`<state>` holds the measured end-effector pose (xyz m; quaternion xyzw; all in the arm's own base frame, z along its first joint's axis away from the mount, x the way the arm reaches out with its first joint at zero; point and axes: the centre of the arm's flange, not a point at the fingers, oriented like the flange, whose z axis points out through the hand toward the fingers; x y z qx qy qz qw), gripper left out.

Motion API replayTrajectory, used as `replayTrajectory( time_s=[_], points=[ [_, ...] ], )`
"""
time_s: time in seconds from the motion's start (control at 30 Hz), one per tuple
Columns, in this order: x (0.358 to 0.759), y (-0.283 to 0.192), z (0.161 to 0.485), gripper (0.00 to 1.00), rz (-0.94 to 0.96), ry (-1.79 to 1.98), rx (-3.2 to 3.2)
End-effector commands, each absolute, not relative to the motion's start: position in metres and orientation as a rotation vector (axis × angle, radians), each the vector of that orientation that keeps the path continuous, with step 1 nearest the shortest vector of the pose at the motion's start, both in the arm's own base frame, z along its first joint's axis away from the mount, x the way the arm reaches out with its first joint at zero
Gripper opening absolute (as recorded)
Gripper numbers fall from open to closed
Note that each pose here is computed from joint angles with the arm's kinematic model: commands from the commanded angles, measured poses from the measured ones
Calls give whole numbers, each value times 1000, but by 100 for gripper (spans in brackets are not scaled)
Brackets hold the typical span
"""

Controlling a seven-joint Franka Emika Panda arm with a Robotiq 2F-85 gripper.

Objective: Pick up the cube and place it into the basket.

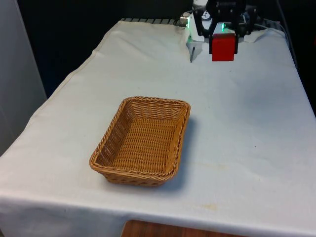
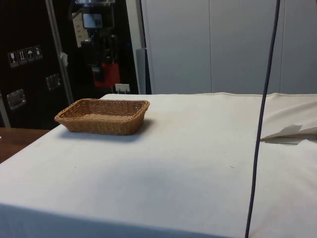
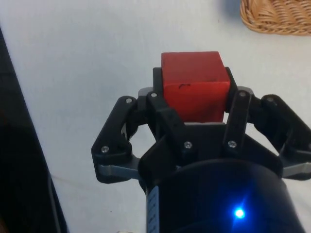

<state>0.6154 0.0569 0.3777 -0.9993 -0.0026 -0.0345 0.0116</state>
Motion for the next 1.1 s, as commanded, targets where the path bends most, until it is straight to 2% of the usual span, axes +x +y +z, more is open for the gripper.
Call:
replayTrajectory(
  time_s=[0.0,0.43,1.07],
  points=[
    [618,57,376,1,-105,-14,-3104],
    [636,39,367,1,-104,-83,-3089],
    [641,8,361,1,-92,-212,-3118]
  ],
)
